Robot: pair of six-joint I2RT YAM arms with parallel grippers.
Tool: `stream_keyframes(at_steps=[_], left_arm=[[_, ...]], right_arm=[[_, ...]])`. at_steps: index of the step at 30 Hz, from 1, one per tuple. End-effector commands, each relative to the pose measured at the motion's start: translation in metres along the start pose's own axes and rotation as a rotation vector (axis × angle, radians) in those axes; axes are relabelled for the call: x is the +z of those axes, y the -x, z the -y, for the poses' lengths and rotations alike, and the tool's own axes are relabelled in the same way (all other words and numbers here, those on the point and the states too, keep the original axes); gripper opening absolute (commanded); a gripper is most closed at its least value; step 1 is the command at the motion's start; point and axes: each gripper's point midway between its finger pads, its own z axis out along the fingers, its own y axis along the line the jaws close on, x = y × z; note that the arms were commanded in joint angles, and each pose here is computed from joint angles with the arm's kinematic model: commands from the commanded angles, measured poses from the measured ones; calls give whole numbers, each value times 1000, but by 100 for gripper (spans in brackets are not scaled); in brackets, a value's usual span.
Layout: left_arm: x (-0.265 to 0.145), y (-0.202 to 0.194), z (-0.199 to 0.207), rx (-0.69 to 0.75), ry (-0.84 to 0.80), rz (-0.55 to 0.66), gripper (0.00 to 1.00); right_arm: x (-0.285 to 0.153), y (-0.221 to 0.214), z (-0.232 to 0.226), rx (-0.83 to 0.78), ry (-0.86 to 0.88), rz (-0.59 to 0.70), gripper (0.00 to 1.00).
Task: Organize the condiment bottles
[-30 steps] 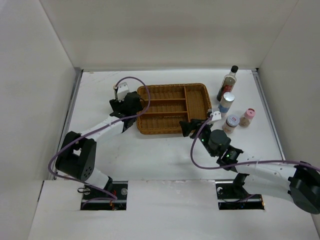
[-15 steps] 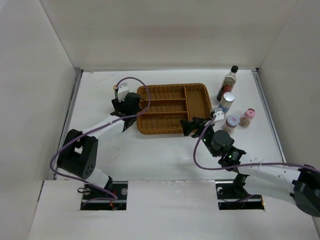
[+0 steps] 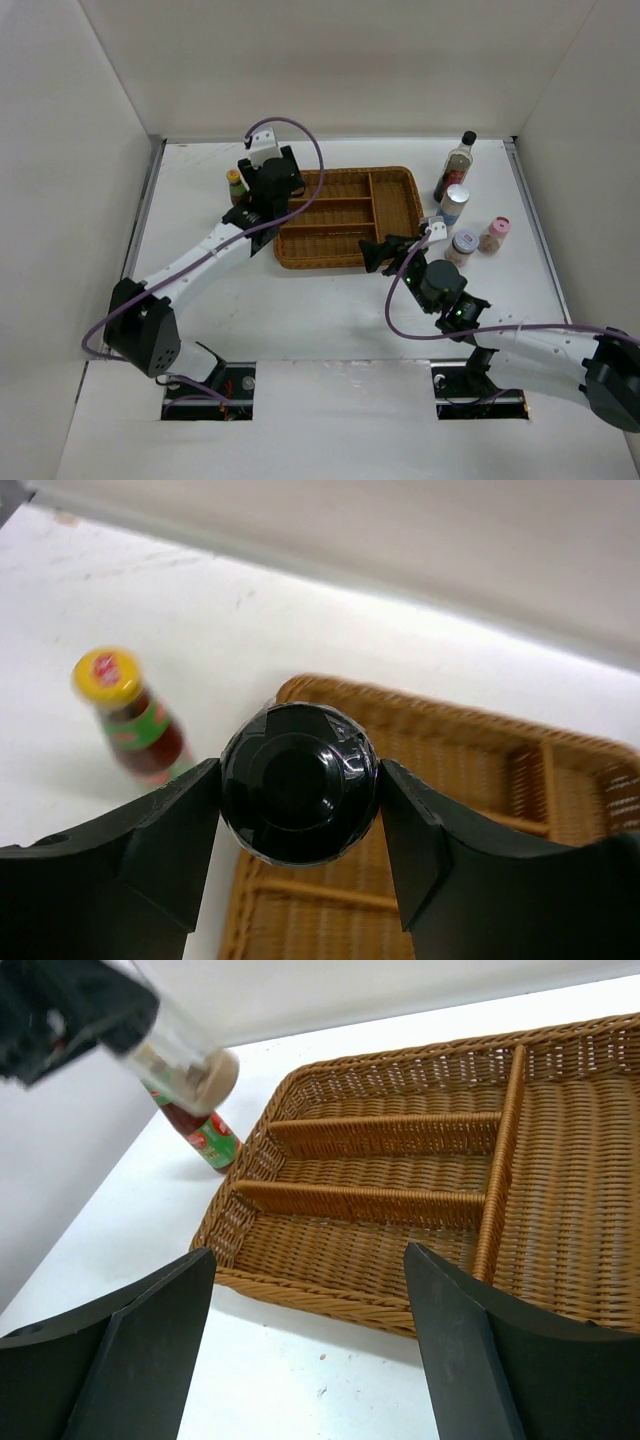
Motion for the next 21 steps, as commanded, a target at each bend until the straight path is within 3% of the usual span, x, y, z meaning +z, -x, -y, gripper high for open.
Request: stream_keyframes(at_steps=[1,9,21], left_arm=[[22,31,29,-39,-37,80,43],[74,15,70,-21,-94,32,43],[115,-61,60,51,-60,-86,47]], right_arm=[[2,22,-10,33,27,69,83],[3,20,-9,31,24,62,83],[3,22,-7,32,21,67,84]])
